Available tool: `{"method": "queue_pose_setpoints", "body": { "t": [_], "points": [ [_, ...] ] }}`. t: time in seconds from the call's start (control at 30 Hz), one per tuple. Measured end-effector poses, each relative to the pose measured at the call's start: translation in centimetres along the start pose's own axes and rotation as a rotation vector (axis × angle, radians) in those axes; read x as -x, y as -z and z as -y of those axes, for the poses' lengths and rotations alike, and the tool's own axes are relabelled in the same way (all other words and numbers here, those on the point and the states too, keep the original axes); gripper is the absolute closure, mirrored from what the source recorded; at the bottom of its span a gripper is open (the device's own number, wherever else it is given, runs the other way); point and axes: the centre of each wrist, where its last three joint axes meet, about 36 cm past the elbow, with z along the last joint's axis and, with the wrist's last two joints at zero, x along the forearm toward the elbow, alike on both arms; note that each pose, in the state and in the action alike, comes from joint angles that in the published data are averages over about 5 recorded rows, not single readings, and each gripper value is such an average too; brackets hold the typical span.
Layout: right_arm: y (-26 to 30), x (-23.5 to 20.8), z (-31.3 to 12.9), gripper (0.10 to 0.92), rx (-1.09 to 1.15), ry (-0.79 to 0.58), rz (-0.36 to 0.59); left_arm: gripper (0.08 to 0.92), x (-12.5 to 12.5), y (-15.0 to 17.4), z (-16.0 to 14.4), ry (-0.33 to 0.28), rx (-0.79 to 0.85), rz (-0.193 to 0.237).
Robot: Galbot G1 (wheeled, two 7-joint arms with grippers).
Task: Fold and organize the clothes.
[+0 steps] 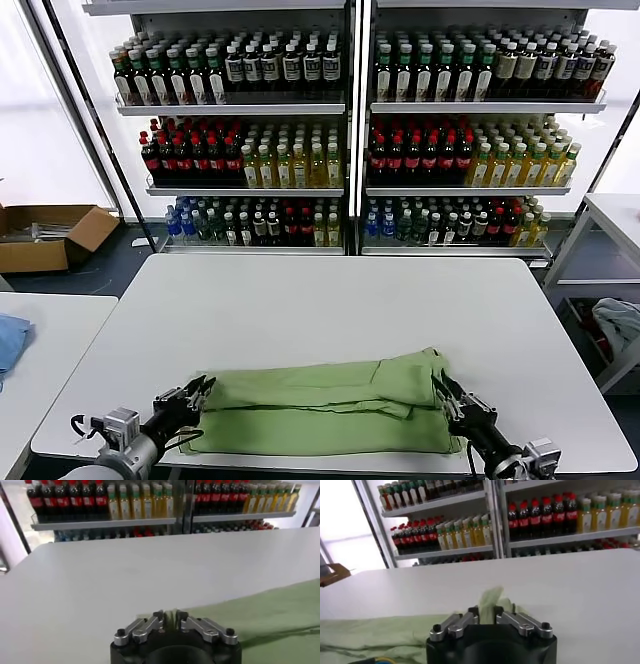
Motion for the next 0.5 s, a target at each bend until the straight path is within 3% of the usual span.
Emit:
{"method": "queue_pose_setpoints", "body": {
  "t": [0.33,0.5],
  "points": [
    [0.5,-1.5,6.1,0.314,-0.041,-0.153,0.112,0.398,-2.5,0.4,0.1,0.080,-0.076,0.043],
    [0.3,-2.3,7.1,0.215,-0.031,-0.192,0.146,0.251,-2.6,-0.3,1.1,0.103,-0.128,0.052]
  ]
}}
